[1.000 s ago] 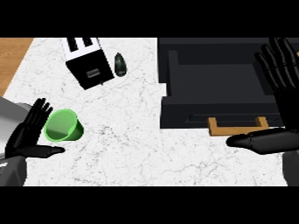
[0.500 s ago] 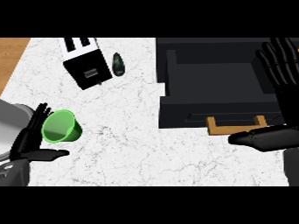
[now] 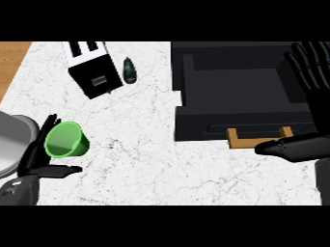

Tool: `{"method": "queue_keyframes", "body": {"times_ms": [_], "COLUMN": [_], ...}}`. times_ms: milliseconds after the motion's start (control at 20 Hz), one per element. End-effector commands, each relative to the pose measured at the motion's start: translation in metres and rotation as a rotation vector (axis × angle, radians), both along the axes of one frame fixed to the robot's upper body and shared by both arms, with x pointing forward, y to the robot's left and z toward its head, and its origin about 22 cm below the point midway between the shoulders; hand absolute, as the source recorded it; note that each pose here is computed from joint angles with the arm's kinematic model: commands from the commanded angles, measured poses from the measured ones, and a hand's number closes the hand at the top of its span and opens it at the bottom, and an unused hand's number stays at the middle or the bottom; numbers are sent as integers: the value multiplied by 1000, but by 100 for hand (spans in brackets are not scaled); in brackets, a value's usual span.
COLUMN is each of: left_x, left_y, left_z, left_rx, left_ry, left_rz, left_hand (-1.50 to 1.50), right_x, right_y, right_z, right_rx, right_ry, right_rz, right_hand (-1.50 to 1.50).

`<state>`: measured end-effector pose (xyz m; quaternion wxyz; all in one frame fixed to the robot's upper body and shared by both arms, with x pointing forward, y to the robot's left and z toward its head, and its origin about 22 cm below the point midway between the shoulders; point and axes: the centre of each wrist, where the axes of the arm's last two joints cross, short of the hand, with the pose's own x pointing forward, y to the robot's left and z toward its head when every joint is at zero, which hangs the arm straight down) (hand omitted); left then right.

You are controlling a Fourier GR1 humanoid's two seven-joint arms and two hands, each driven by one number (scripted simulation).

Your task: Pick up the cup, place it into the drawer and close the drawer

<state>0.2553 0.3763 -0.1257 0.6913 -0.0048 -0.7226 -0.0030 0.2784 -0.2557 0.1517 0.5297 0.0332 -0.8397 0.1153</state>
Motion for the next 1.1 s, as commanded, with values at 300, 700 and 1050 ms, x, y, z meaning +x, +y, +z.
{"method": "queue_keyframes", "body": {"times_ms": [300,700,1050], "left_x": [1,23,36], "left_y": [-6,-33,-41], "left_z": [-3,3,10], "left_rx": [-115,-124,12], "left_ry": [-85,-262,-404], "left_rz": [-98,-138,85], "left_hand": [-150,150,150], "right_x": [-4,1,-3], "right_y": [5,-1,-10], "right_z": [2,4,1], "right_rx": [1,-18,-21], "right_ry": [-8,0,-6], "right_rz": [22,-8,-7], "right_hand": [-150,-150,-150]}}
